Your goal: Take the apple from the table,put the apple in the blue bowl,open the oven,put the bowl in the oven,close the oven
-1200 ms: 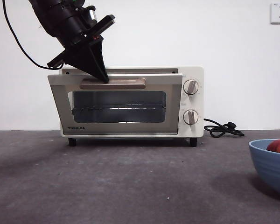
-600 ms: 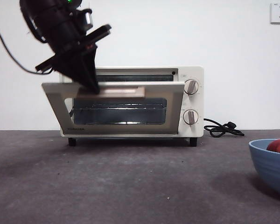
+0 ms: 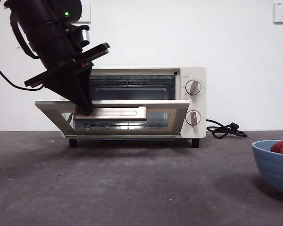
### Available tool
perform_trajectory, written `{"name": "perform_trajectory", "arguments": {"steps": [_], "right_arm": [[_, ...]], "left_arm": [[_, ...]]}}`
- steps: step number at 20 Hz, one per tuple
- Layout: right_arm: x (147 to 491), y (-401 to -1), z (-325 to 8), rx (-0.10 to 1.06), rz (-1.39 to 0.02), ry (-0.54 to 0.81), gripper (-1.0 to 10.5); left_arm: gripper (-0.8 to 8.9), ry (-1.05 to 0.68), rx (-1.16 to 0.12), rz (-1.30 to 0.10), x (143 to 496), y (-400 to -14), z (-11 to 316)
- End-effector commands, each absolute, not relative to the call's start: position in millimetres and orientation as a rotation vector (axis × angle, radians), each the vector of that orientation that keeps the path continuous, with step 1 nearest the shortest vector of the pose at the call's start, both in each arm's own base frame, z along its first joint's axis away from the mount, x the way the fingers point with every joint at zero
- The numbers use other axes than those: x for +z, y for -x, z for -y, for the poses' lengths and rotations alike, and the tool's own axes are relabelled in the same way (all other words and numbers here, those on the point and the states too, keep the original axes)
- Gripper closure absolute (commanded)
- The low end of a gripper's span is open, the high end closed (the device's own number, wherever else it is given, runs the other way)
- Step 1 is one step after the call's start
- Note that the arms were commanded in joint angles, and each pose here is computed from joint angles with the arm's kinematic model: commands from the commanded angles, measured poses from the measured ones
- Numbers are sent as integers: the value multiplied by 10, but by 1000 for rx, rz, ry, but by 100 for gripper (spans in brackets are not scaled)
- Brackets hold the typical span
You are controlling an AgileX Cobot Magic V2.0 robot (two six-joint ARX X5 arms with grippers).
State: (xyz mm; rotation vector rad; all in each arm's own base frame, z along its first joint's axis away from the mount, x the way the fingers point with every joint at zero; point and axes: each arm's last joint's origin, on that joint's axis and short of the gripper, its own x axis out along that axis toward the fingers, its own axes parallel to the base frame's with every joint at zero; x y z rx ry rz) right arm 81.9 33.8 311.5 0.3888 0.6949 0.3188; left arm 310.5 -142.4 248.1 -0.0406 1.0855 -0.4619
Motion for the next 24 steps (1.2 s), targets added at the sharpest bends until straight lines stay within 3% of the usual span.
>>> {"name": "perform_trajectory", "arguments": {"steps": [1,10,16,20,24], "right_arm": [[3128,-817,-334,312,-680,-377,957],[3125,-819,-326,286,-675,-369,957],[3122,-817,-326,288,-677,-362,958],[3086,-820,-327,270,-725,-365,958],[2981,-902,-357,231,-862,-334,957]], "left_arm": [[819,33,-424,-1023,2488,-3128,1498],[820,61,-418,-1073,2115,-2958,1597],[820,38,-463,-1117,2069,-2868,1670],[820,-30,-555,-1158,2146,-2692,1745],[819,-53,-609,-1109,2444,-2463,1733]]}}
